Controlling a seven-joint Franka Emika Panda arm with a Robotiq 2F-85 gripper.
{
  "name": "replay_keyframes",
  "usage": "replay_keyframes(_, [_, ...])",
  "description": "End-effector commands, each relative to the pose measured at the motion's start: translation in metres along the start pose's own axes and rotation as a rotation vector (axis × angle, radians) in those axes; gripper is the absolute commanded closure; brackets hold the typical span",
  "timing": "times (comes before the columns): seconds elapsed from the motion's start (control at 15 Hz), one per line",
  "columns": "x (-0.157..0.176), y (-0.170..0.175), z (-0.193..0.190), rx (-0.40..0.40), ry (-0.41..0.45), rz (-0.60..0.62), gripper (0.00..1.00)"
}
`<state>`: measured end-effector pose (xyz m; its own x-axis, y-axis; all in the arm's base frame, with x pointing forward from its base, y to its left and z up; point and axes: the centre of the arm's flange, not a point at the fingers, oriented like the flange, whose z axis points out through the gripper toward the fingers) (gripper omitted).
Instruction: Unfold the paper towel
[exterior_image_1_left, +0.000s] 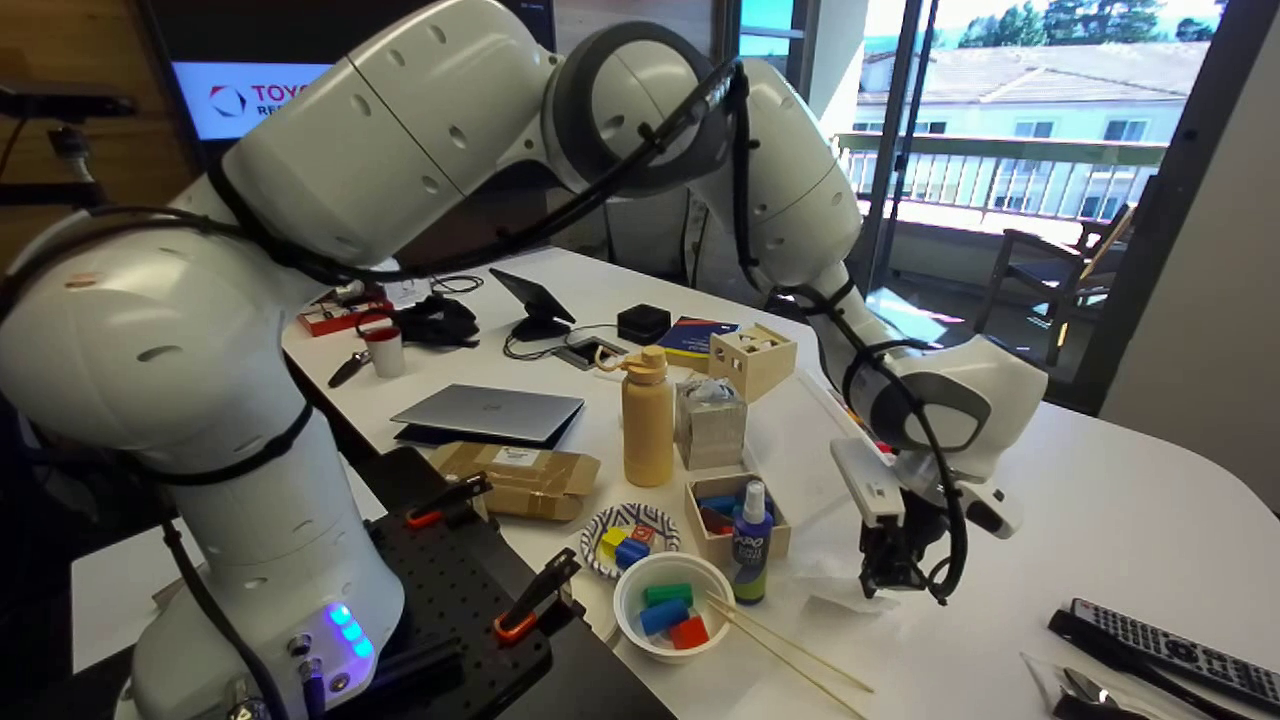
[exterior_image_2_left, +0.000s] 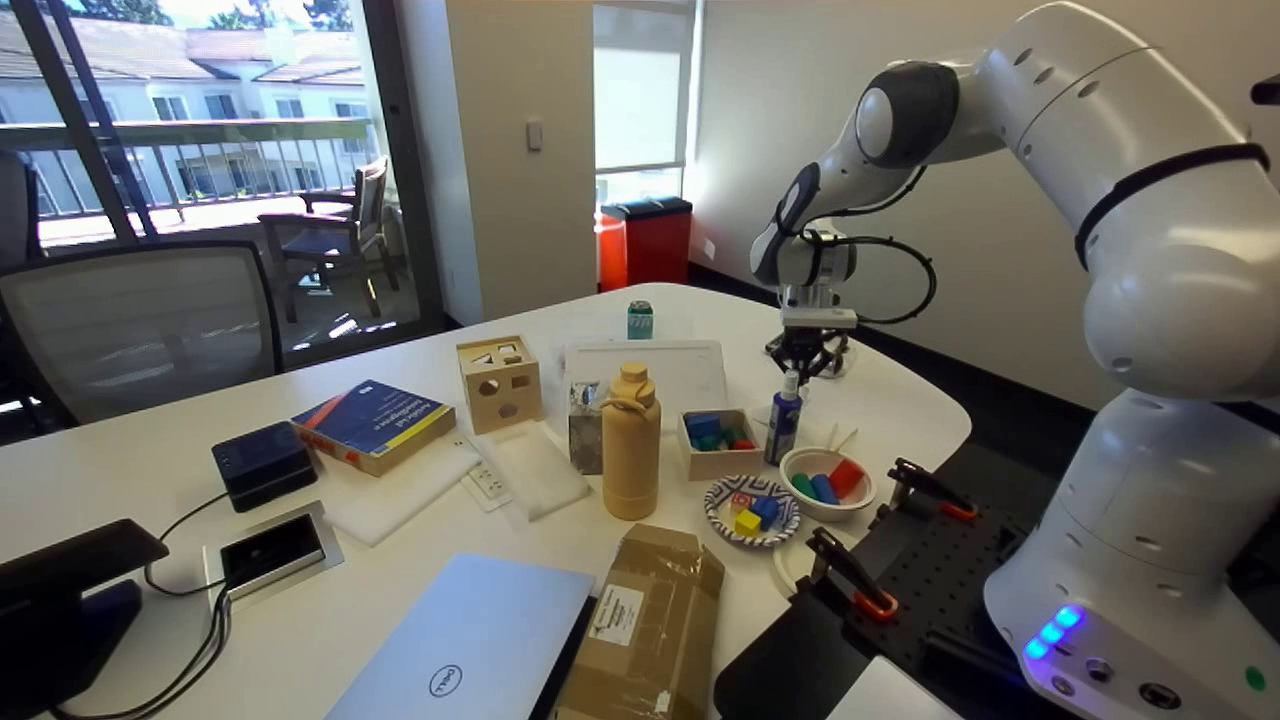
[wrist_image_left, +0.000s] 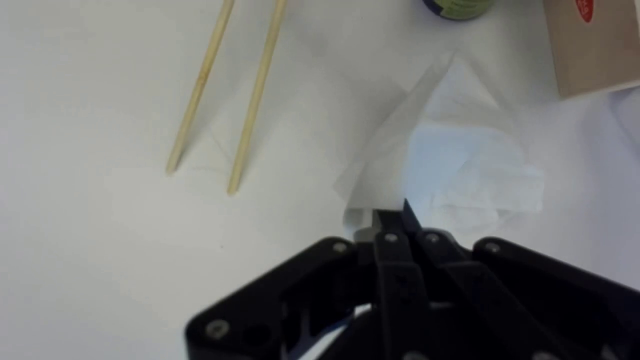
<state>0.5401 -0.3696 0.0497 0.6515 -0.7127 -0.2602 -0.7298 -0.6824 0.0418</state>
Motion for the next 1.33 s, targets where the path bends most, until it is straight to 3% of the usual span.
replay_keyframes(0.0, [-0.001, 0.02, -0.048, -0.016, -0.024, 0.12, 1.0])
replay_keyframes(0.2, [-0.001, 0.048, -0.084, 0.003, -0.077, 0.172, 1.0])
replay_keyframes(0.4, [-0.001, 0.074, -0.114, 0.08, -0.159, 0.117, 1.0])
replay_keyframes(0.6, [-0.003, 0.087, -0.131, 0.098, -0.118, 0.129, 1.0])
replay_keyframes(0.73, [0.002, 0.094, -0.14, 0.196, -0.146, 0.024, 1.0])
replay_keyframes(1.0, [0.004, 0.077, -0.134, 0.224, -0.29, -0.11, 1.0])
replay_keyframes(1.13, [-0.004, 0.062, -0.129, 0.132, -0.191, -0.001, 1.0])
replay_keyframes(1.27, [-0.001, 0.047, -0.123, 0.095, -0.09, 0.058, 1.0])
